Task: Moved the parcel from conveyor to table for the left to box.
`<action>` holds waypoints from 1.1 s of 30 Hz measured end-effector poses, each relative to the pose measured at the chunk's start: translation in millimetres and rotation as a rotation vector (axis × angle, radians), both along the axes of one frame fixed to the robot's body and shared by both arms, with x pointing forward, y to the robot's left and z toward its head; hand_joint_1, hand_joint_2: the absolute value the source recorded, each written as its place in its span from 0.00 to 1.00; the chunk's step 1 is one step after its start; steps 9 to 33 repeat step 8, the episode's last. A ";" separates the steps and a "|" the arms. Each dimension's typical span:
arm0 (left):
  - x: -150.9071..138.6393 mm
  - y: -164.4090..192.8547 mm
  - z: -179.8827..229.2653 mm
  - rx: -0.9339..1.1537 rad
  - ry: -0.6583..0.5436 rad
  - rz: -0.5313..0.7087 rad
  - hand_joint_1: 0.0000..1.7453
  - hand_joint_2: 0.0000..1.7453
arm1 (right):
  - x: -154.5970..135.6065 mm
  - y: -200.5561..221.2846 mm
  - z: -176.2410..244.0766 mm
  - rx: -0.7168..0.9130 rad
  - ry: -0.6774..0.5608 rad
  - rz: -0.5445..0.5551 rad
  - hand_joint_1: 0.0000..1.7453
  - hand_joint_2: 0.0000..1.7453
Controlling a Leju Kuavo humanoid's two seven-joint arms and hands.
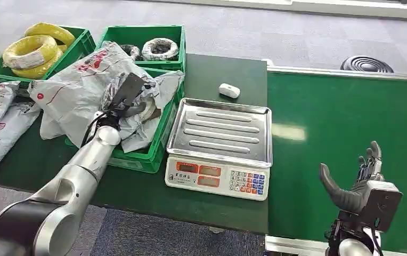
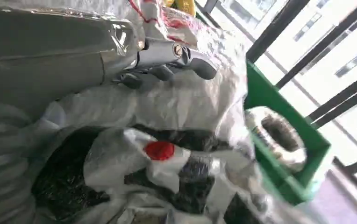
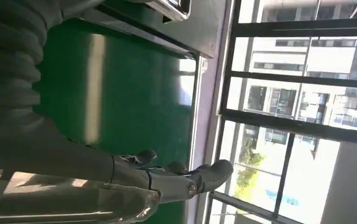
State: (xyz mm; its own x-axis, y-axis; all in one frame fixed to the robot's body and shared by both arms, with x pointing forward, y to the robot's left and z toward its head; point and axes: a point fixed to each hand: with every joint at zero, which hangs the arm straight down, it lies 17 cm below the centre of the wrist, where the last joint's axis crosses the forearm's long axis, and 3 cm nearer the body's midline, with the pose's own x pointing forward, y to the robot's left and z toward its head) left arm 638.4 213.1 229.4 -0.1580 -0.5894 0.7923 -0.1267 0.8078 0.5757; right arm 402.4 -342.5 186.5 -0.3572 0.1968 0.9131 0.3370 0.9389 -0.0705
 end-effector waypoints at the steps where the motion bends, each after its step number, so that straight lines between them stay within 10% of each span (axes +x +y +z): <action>1: -1.0 2.8 12.3 -0.067 -0.053 -0.005 0.00 1.00 | -0.2 -0.3 -0.4 0.000 0.001 -0.002 0.00 1.00; 8: -28.2 17.0 74.1 -0.267 -0.316 -0.035 0.00 1.00 | -12.2 -3.5 -11.5 -0.009 0.021 -0.021 0.00 1.00; 33: -28.2 17.0 74.1 -0.267 -0.316 -0.035 0.00 1.00 | -12.2 -3.5 -11.5 -0.009 0.021 -0.021 0.00 1.00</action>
